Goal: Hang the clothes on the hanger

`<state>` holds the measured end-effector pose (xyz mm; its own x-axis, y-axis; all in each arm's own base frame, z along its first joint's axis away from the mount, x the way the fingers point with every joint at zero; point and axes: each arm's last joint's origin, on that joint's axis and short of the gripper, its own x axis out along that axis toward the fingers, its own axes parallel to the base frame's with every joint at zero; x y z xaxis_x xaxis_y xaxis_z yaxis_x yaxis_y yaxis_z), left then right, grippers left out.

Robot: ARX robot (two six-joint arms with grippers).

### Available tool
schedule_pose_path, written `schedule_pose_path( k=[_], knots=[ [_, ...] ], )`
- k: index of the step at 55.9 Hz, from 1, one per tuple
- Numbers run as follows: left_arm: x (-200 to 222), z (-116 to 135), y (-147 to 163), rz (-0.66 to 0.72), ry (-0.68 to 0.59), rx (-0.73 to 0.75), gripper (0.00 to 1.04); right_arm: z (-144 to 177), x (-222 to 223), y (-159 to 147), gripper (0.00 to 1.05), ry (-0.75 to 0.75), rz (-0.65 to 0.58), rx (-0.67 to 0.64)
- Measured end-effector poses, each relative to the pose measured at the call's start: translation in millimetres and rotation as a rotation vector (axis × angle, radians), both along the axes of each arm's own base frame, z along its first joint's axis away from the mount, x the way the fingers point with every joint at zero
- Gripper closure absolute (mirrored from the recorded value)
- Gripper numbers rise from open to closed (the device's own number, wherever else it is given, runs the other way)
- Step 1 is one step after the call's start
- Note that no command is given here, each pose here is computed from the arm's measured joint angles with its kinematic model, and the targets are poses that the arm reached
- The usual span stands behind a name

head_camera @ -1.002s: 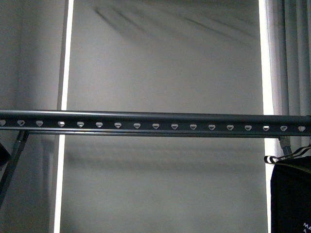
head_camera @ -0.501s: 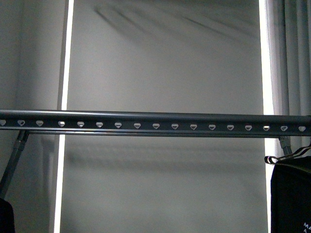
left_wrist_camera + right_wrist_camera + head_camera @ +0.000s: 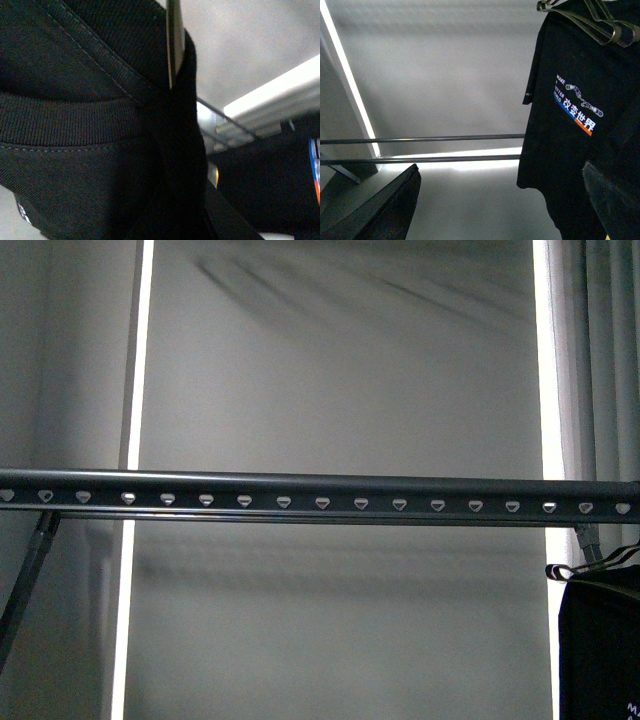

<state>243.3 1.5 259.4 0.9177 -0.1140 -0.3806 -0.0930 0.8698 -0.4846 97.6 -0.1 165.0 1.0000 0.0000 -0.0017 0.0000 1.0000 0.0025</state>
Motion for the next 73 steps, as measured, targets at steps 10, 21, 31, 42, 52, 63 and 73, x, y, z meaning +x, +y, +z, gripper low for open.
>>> schedule_pose_path(
  k=[10,21,31,42,52,63,73],
  knots=[
    [-11.6,4.3,-36.3,-0.399,-0.055,0.139,1.01,0.0,0.0,0.0,0.07,0.0,0.0,0.0],
    [-30.0,1.1,-80.6,-0.937,-0.122,0.353,1.01,0.0,0.0,0.0,0.07,0.0,0.0,0.0],
    [-20.9,4.9,-94.1,-1.112,-0.392,0.688,1.01,0.0,0.0,0.0,0.07,0.0,0.0,0.0],
    [-2.2,17.2,-97.7,-1.174,-0.751,1.063,1.01,0.0,0.0,0.0,0.07,0.0,0.0,0.0],
    [26.4,-0.2,-88.1,-1.2,-0.934,1.603,1.01,0.0,0.0,0.0,0.07,0.0,0.0,0.0],
    [40.8,-2.0,-87.6,-1.161,-1.04,1.814,1.01,0.0,0.0,0.0,0.07,0.0,0.0,0.0],
    [45.7,9.3,-90.6,-1.06,-1.128,1.911,1.01,0.0,0.0,0.0,0.07,0.0,0.0,0.0]
  ],
)
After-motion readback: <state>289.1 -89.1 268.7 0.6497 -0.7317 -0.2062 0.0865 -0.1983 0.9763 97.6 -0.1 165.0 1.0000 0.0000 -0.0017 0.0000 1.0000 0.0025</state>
